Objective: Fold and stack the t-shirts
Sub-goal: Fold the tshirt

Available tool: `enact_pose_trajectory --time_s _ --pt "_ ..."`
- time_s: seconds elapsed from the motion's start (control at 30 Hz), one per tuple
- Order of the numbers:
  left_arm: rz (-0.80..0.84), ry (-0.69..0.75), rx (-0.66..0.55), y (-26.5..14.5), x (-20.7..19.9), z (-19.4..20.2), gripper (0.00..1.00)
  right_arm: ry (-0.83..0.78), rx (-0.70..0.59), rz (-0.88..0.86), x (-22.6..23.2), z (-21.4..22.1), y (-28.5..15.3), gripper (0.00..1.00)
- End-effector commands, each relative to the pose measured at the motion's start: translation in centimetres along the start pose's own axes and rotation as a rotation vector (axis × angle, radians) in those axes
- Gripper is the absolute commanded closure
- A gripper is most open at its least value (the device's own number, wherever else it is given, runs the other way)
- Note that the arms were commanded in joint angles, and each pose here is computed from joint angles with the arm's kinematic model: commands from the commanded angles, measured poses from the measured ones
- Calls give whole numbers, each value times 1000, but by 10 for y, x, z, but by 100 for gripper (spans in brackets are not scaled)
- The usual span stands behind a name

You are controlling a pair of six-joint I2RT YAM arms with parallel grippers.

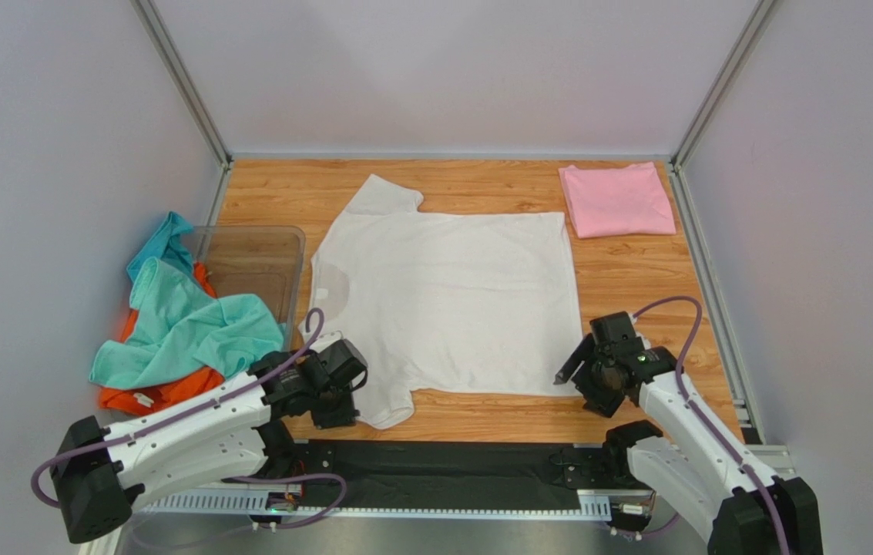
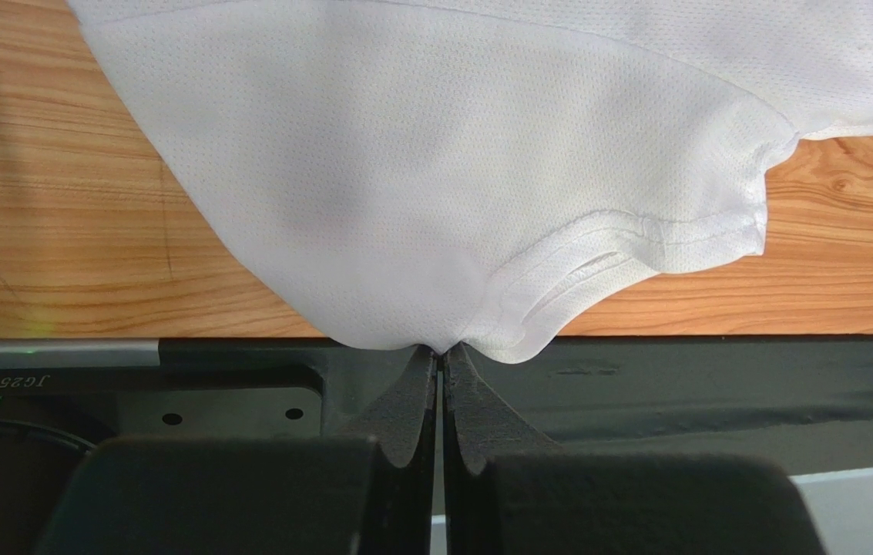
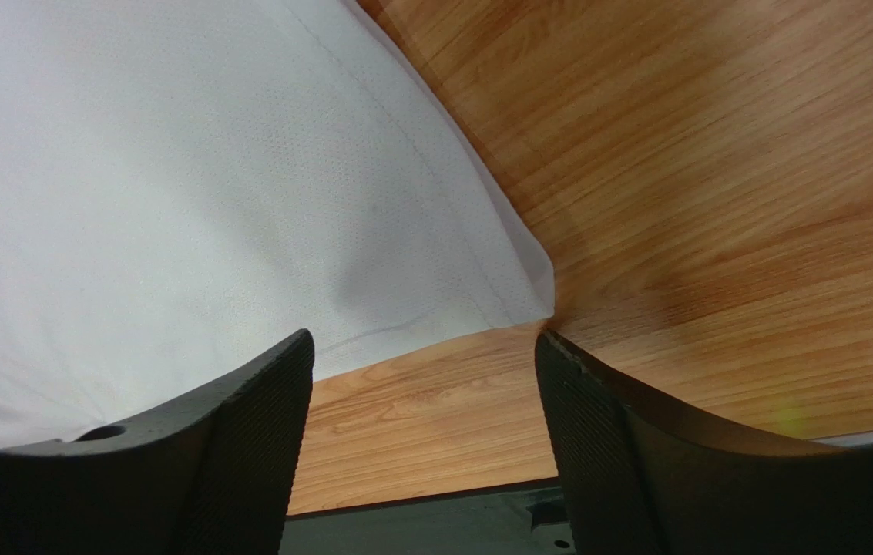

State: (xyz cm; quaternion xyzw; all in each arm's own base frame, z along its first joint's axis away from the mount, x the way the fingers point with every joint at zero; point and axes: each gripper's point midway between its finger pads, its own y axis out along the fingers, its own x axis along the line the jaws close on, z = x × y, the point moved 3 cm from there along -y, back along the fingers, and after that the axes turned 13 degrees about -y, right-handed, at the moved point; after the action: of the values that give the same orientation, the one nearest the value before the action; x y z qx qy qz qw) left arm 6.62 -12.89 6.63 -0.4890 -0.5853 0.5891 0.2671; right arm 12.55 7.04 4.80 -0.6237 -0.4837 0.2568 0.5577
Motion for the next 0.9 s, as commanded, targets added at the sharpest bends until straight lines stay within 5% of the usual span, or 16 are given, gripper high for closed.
enact_pose_trajectory --time_s 0.0,0.43,0.53,0.87 --pt "48 -1 -35 -8 -10 -7 100 40 -52 -4 5 -12 6 30" --pt "106 -12 -92 -17 -16 -16 100 -16 -74 12 7 -21 10 93" --pt "119 -14 -106 -20 -21 -19 100 -27 -83 -5 10 -24 6 100" --pt "183 14 -213 -37 -46 -46 100 -104 -157 -40 32 -56 -14 100"
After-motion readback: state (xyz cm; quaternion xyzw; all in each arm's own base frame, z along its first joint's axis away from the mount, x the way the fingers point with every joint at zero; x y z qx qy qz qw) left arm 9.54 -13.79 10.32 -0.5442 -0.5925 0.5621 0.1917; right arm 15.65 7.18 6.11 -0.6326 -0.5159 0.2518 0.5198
